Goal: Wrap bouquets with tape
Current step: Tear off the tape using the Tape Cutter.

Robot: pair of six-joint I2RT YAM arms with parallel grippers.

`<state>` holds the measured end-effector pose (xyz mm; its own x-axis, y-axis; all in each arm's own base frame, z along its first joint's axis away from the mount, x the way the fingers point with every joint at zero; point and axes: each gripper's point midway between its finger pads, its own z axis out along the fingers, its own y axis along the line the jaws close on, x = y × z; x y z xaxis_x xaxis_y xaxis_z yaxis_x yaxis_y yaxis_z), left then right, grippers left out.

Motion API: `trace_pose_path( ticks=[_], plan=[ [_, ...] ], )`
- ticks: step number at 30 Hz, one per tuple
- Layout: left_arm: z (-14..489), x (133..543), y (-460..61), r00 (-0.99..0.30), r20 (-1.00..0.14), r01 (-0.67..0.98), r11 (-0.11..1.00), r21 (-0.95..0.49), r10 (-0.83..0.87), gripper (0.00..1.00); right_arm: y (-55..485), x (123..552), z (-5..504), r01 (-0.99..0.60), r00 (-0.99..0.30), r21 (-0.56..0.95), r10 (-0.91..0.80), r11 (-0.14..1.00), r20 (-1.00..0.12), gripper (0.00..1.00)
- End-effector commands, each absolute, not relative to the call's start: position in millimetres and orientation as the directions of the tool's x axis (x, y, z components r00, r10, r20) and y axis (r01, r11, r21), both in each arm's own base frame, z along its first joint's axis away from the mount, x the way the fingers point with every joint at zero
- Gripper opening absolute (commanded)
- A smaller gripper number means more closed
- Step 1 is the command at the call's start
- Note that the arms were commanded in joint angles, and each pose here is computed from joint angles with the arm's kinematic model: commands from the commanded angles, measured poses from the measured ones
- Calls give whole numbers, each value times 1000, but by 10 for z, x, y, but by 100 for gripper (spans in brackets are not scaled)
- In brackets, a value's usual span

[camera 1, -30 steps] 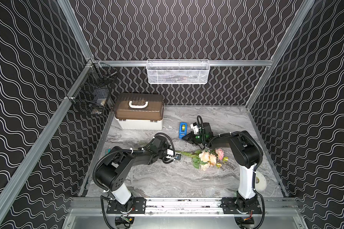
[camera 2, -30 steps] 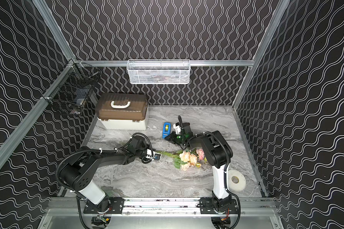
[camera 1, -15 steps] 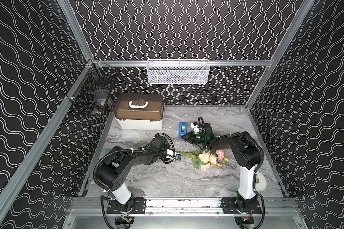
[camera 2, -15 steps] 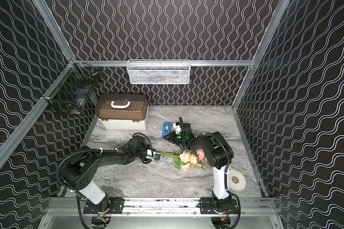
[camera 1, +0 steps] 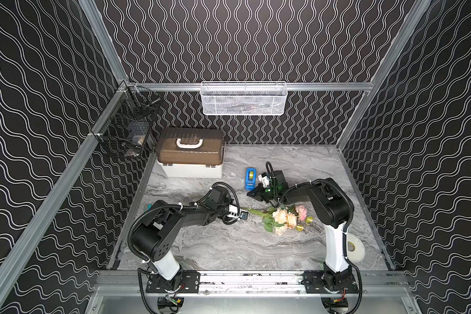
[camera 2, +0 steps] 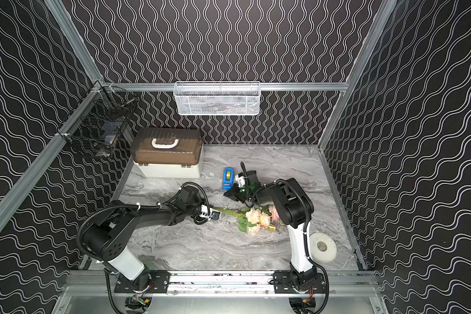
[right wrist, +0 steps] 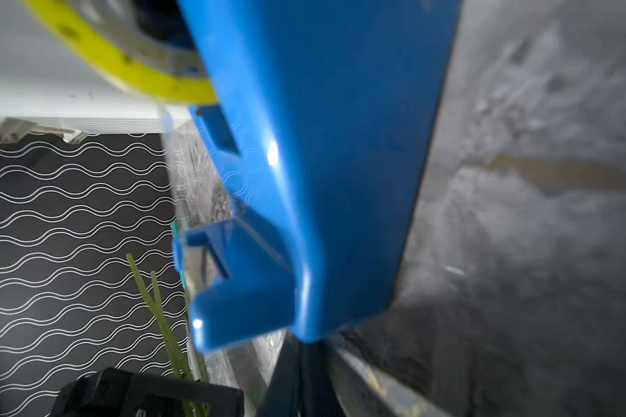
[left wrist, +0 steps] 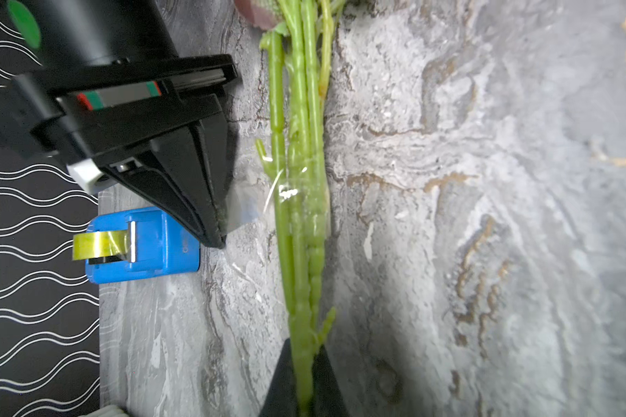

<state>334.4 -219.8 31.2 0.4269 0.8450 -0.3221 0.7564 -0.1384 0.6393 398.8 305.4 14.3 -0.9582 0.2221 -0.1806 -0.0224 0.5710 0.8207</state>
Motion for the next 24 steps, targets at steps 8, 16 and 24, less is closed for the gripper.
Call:
trace_pose_path(
  ticks=[8,16,24],
  plan=[
    [380,3370,-2235,442,-328,741,-134,657,835,0,2717,3987,-92,33,-936,679,261,734,-237,0],
    [905,3337,-2313,460,-385,730,-94,677,800,0,2738,4381,1380,-298,-785,587,157,753,-599,35],
    [1413,3331,-2479,309,-551,819,78,568,775,0,2287,4372,3202,-524,-358,212,12,825,-934,42]
  ],
)
